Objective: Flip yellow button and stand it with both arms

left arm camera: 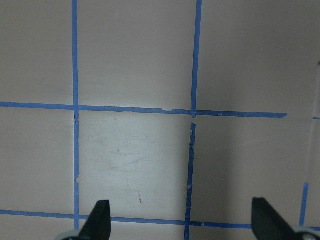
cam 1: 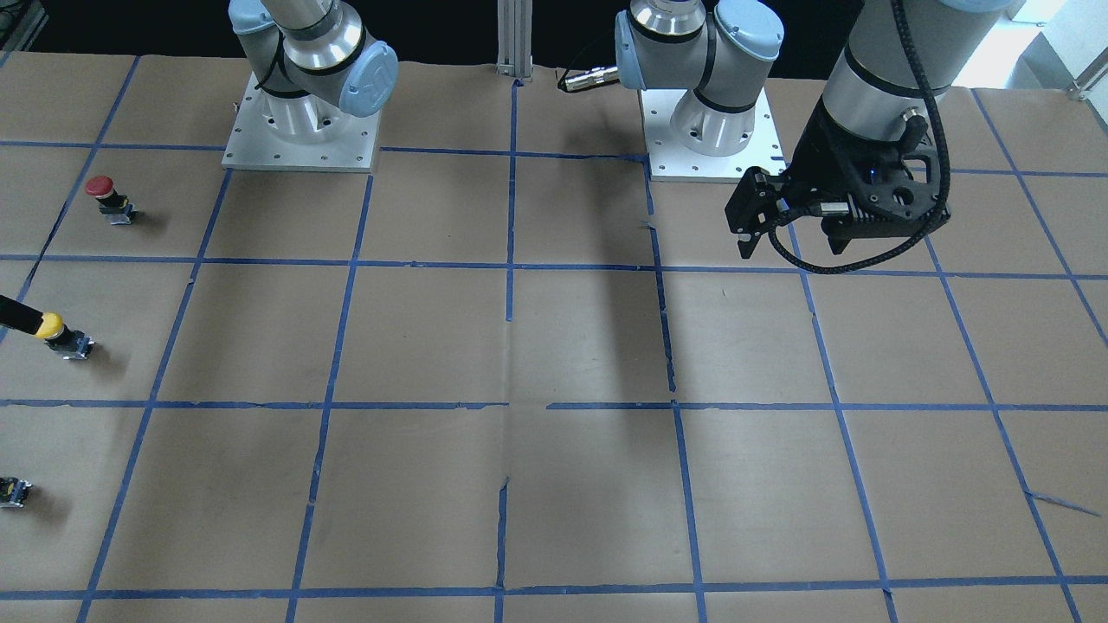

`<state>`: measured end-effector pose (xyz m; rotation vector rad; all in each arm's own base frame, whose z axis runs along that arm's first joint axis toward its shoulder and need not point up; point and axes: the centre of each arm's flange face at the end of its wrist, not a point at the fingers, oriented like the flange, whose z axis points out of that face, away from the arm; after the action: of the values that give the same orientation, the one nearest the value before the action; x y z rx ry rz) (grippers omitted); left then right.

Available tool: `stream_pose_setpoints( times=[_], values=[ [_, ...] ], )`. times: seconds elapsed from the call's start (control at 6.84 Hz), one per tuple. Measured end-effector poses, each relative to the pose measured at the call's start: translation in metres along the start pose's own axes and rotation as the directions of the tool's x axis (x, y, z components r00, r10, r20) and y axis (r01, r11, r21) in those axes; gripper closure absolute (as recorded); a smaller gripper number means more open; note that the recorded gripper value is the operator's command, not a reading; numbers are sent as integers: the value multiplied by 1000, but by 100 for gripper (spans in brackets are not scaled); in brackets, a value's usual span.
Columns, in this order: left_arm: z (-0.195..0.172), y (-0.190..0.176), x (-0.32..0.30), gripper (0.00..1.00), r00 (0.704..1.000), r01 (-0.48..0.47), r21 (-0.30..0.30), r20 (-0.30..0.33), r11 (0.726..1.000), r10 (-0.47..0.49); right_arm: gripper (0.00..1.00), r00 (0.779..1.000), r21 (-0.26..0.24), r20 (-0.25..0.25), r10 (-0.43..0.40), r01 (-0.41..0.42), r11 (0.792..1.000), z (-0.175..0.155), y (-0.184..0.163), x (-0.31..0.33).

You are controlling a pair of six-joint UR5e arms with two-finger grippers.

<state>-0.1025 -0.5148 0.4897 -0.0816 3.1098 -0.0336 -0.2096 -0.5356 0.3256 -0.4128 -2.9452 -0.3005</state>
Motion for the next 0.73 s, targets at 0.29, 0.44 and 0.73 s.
stream_pose_setpoints(
  times=[0.29,0.44,0.73],
  values=[
    [-1,-1,0,0,1000,1,3,-1,1000,-1,1,997,37,64,-43,40,998,-91,26,-41],
    [-3,-1,-1,0,1000,2,5,-1,1000,-2,1,994,68,72,-84,80,995,-130,41,-94],
    [-3,-2,-1,0,1000,3,6,-4,1000,-3,1,989,110,54,-141,134,985,-179,96,-213]
  ],
)
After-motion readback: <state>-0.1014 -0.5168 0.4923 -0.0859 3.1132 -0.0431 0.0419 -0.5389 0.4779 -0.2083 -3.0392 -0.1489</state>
